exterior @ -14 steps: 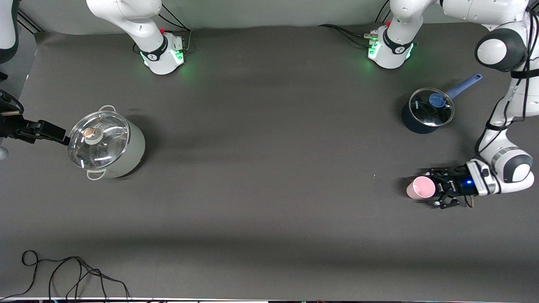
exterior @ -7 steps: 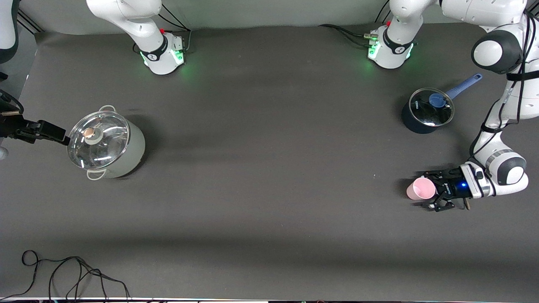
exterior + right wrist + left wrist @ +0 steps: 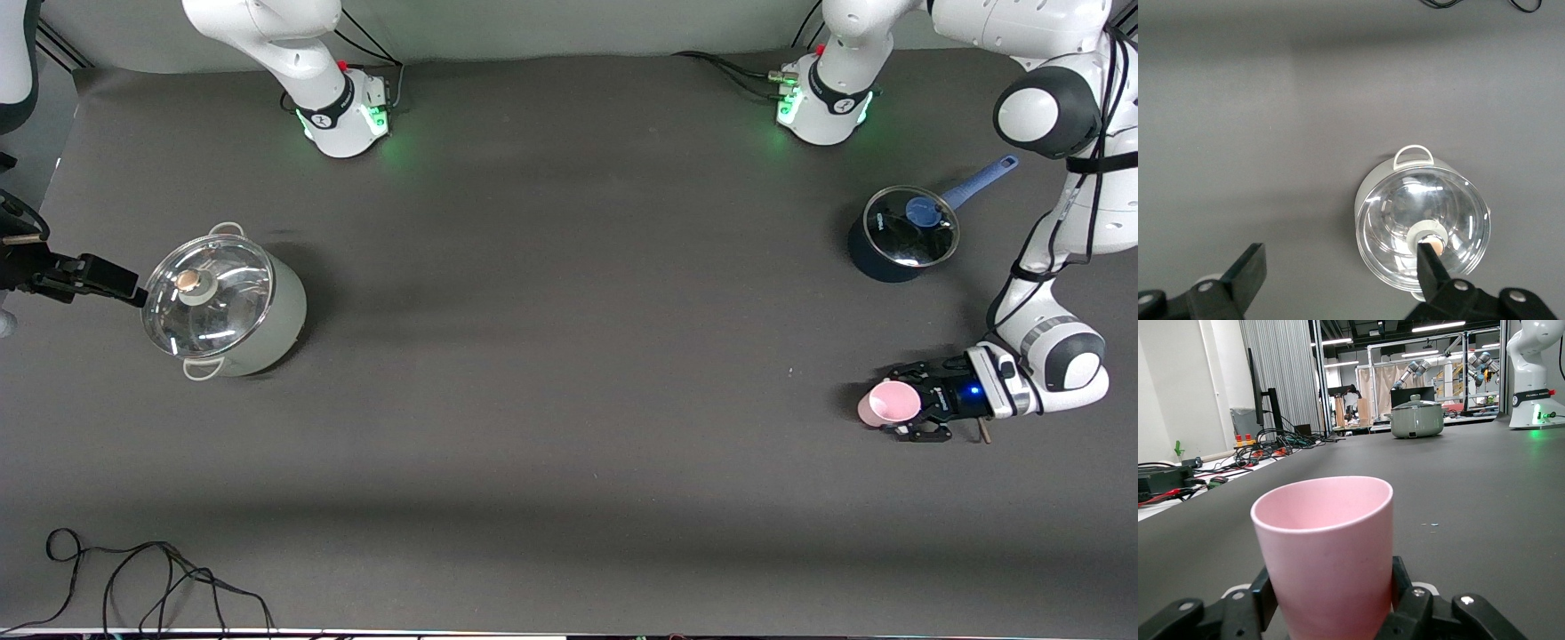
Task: Transfer pink cup from left to right arm
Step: 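Lift the pink cup with the left gripper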
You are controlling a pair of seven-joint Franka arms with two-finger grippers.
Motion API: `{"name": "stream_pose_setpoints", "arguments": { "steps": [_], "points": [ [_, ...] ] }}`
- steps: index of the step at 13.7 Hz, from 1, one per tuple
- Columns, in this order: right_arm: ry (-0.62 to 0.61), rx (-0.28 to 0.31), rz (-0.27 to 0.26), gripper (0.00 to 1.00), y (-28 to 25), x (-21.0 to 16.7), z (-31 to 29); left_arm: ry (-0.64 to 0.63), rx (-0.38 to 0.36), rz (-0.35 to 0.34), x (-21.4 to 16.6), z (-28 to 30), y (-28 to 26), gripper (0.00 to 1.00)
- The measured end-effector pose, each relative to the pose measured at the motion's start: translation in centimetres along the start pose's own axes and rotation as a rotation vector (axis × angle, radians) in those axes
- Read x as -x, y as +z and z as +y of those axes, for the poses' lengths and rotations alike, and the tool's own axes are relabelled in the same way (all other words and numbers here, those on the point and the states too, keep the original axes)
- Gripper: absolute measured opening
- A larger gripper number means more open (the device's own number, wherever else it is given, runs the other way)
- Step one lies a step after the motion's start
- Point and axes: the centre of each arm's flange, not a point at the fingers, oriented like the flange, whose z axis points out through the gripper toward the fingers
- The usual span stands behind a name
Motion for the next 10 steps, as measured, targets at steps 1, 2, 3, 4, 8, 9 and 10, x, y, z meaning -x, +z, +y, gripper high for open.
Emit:
{"name": "stream_pose_setpoints", "arguments": {
  "steps": [1,2,3,4,8,9,10],
  "points": [
    [0.000,0.000,0.000,1.00,0.0,0.0,0.0,0.001,-0.001,0.000,0.0,0.0,0.0,0.69],
    [0.000,0.000,0.000,1.00,0.0,0.0,0.0,0.002,-0.003,-0.001,0.0,-0.1,0.0,0.69],
    [0.000,0.000,0.000,1.00,0.0,0.0,0.0,0.004,-0.003,-0.001,-0.1,-0.2,0.0,0.69],
    [0.000,0.000,0.000,1.00,0.0,0.0,0.0,0.008,-0.004,0.002,-0.3,-0.4,0.1,0.69],
    [-0.001,0.000,0.007,1.00,-0.3,0.0,-0.1,-0.059,0.001,0.023,-2.9,-2.9,1.4,0.69],
    [-0.001,0.000,0.009,1.00,-0.4,0.0,-0.1,-0.075,0.006,0.020,-3.9,-3.8,1.9,0.69],
    [-0.001,0.000,0.011,1.00,-0.5,-0.1,-0.1,-0.087,0.006,0.014,-5.1,-4.9,2.7,0.69]
  ]
}}
